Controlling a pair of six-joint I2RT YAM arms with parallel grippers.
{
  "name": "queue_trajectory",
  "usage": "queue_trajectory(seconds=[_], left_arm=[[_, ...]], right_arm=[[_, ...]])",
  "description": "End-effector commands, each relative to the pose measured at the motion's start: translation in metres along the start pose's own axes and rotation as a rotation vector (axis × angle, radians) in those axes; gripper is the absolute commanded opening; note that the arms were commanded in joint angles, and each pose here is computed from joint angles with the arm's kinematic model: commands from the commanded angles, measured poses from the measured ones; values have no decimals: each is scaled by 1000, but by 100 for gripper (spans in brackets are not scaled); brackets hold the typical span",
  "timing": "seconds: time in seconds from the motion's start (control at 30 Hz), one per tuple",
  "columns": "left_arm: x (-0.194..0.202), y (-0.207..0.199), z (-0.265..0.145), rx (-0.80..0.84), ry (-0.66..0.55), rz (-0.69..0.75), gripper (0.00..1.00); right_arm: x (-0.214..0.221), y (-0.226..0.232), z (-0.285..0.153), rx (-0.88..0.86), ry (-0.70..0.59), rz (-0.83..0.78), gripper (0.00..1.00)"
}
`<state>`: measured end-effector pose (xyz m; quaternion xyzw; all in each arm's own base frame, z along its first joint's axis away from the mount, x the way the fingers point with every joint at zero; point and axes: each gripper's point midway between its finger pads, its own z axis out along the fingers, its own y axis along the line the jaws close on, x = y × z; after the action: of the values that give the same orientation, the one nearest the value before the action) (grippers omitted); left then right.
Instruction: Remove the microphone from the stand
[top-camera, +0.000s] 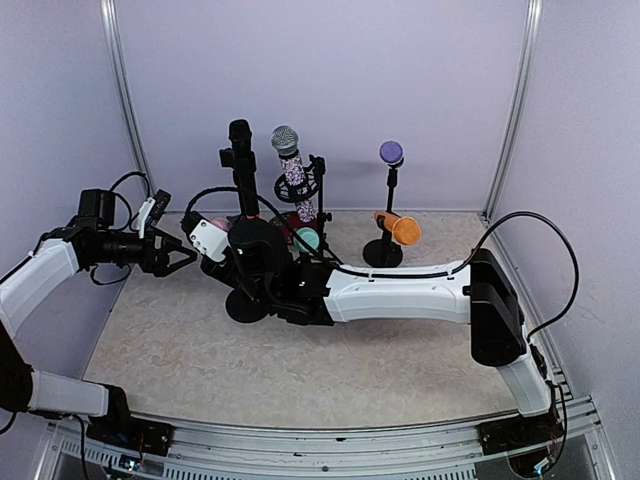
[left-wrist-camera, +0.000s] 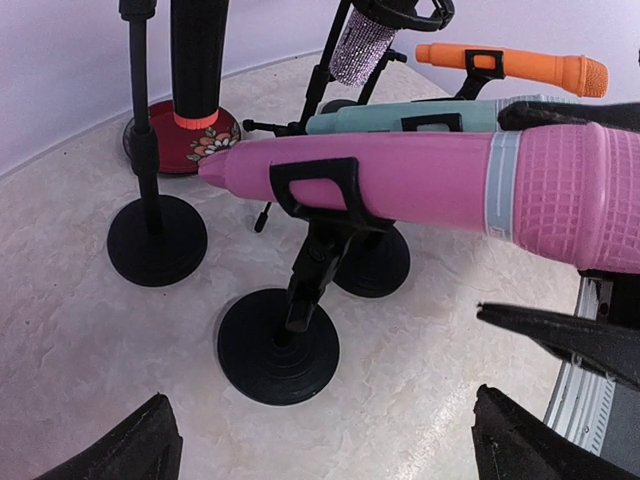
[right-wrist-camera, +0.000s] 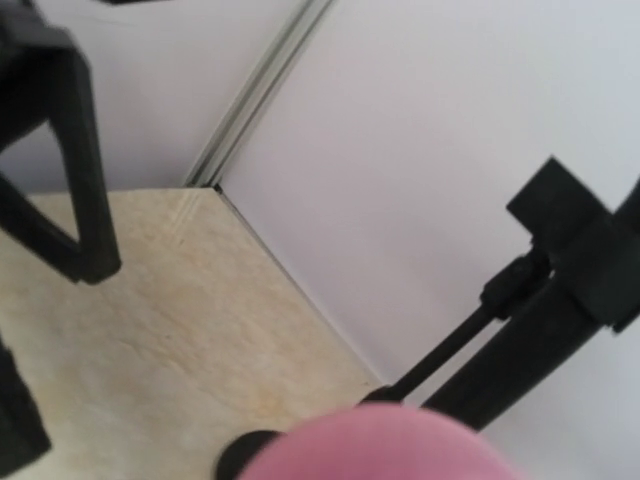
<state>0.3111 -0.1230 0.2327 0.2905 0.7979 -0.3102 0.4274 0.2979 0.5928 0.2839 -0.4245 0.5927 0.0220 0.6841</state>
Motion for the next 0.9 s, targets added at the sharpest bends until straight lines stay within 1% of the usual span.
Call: queue_trajectory(seconds=[0.0,0.1,0.2,0.27,0.4,0.57,0.63,0.7,0.77,0.87], left_arm=[[-11,0,2,-22,-25,28,99],[-13,-1,11,-28,-43,34,98],[-17,-2,23,-28,-47,35,97],[-17,-4,32,-15,-37,33,95],[-12,-7,48,4,-7,33,93],[-5,-5,68,30,28,-11,90],[-7,-8,74,55,26,-8,87],[-11,-12,78,83,9,10,86],[-14,-13,82,102,-3,27,83],[-17,-14,89,138,0,13,79]], right_arm=[[-22,-17,0,59,-59,44,60],[-29,-21,-4,47,-84,70,46],[-34,-23,-8,36,-105,94,36],[-36,-23,-10,22,-110,105,34],[-35,-22,-16,2,-127,145,32],[-35,-32,-25,-29,-174,242,27],[-37,-35,-29,-57,-205,296,26],[-35,-40,-31,-69,-219,329,25],[-35,-42,-34,-86,-235,346,24],[-34,-42,-36,-105,-250,346,23]])
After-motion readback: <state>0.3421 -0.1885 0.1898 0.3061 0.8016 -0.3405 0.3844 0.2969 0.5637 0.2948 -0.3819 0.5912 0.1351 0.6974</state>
